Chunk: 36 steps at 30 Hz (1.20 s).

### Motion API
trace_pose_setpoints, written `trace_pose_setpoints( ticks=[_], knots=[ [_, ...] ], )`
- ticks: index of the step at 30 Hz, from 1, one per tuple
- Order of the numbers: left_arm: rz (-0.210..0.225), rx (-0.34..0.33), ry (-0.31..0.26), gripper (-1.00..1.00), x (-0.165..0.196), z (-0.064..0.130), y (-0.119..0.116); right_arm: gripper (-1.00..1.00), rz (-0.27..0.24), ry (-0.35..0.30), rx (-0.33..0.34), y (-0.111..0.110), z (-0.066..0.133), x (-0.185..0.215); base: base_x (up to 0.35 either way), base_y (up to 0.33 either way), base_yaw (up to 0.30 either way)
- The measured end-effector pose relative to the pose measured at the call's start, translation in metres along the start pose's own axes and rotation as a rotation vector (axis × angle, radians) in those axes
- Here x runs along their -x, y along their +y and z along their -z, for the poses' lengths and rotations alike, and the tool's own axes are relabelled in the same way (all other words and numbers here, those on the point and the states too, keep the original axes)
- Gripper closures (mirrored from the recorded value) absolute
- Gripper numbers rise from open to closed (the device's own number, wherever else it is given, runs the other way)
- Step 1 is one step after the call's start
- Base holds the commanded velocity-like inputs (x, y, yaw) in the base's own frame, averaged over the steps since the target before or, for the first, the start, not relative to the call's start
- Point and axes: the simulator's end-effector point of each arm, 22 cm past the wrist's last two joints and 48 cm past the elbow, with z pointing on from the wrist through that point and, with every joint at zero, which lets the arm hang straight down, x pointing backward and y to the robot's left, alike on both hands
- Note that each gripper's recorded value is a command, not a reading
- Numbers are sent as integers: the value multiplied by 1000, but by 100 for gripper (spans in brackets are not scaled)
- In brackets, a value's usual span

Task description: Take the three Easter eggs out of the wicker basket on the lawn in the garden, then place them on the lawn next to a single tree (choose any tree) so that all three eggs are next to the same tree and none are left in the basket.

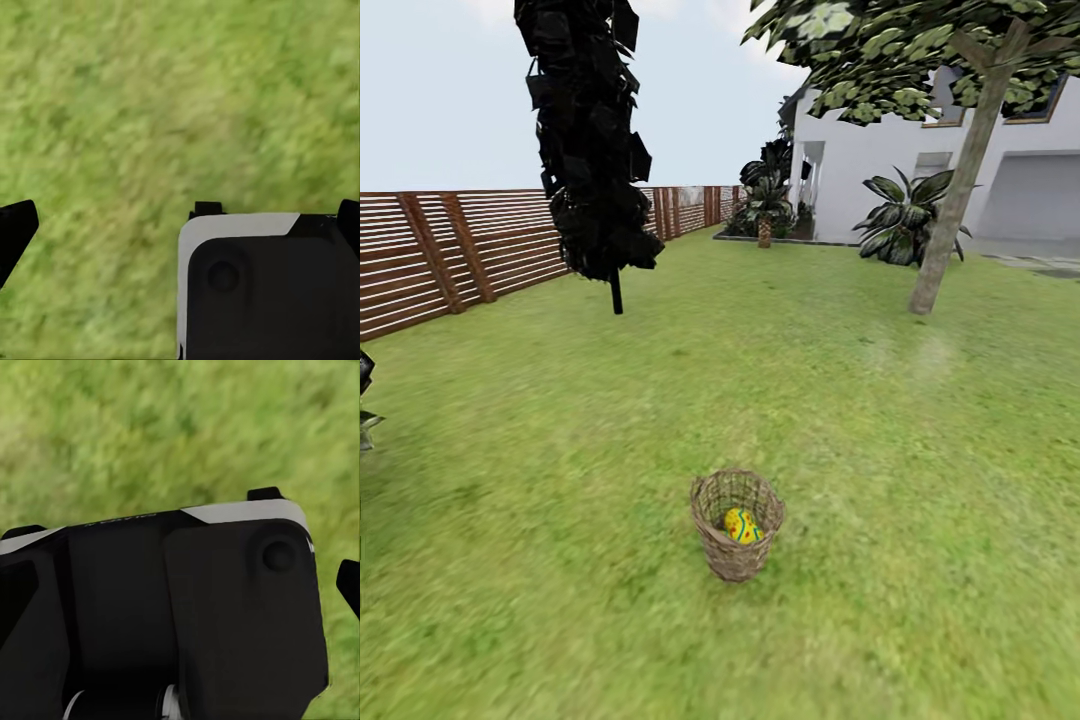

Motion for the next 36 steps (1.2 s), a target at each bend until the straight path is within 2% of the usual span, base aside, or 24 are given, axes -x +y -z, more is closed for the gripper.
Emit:
trace_pose_setpoints(
  ticks=[11,36],
  knots=[
    [-2,-1,-1,-100,0,0,0,-100,0,-1,1,0,0,0,166,306,-46],
    [-3,-1,-17,-100,7,1,0,-100,1,-17,5,2,1,6,183,298,-234]
  ],
)
